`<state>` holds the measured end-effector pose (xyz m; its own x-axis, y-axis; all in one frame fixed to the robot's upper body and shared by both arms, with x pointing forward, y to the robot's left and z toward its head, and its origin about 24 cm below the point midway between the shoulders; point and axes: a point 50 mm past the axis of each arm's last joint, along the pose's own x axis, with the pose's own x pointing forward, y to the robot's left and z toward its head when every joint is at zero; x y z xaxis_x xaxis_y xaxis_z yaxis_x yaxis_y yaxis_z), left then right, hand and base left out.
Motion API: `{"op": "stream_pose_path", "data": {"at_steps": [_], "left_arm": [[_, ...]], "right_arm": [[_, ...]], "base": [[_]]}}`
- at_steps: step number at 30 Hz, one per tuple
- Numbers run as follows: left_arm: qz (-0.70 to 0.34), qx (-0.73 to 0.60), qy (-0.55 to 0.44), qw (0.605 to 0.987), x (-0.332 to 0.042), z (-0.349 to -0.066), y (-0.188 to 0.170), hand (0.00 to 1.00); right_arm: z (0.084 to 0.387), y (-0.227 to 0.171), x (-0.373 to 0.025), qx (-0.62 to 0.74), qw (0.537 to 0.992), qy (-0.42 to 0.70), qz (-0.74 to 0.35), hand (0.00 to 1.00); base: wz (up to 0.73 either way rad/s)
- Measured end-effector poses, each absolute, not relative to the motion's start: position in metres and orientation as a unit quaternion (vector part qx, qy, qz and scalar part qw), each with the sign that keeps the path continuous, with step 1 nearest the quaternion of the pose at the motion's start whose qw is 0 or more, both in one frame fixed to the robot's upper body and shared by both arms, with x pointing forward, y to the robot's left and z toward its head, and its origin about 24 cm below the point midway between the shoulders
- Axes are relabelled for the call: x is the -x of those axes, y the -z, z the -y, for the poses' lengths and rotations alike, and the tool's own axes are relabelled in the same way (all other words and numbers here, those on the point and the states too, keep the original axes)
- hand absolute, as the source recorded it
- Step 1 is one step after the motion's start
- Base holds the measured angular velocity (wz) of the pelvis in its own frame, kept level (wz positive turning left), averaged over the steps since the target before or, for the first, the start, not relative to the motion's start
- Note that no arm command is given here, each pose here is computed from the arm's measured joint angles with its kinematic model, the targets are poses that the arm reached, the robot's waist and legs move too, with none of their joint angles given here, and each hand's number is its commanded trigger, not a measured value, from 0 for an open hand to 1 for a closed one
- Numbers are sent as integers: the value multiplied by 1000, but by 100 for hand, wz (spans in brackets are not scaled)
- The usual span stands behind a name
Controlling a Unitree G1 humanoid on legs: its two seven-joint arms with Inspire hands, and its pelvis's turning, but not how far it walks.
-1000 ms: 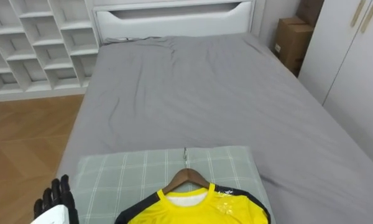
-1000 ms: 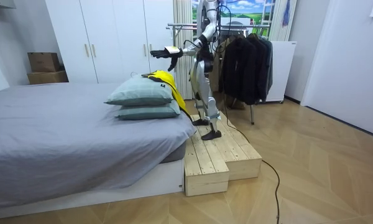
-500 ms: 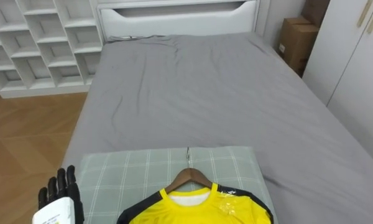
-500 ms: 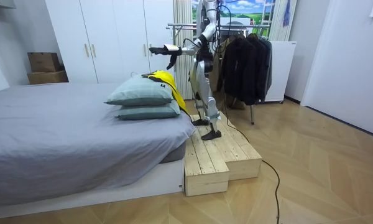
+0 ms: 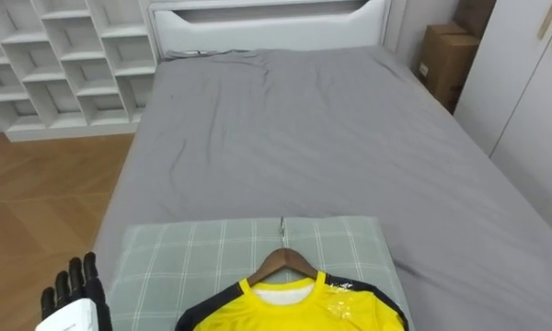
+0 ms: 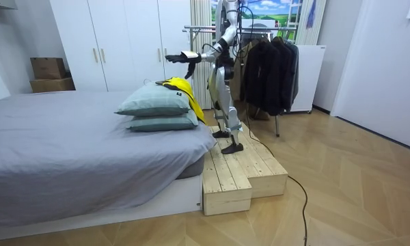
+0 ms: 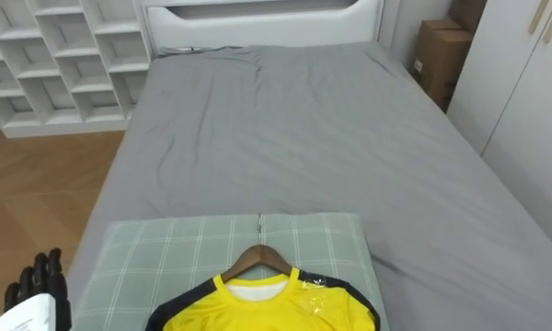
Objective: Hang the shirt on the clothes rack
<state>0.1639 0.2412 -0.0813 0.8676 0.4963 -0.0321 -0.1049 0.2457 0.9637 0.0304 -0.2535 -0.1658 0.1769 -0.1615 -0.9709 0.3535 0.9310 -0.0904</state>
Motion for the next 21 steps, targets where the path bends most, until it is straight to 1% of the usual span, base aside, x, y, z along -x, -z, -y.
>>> {"op": "stream_pose_path", "data": {"at_steps": [10,14,16,21], "left_arm": [[-177,-580,-195,771,-169,-241,83,0],[-161,-580,-188,776,-182,-235,78,0],[-152,-580,-185,779,-187,-232,76,0],[-129,-582,-162,786,-202,-220,73,0]], "right_arm": [[254,166,-28,-77,760,171,-622,0],[259,165,-23,-72,753,177,-629,0],[262,165,-20,-53,749,169,-638,0],[263,165,-2,-5,722,140,-678,0]], "base": [[0],[1],[-2],[-12]]}}
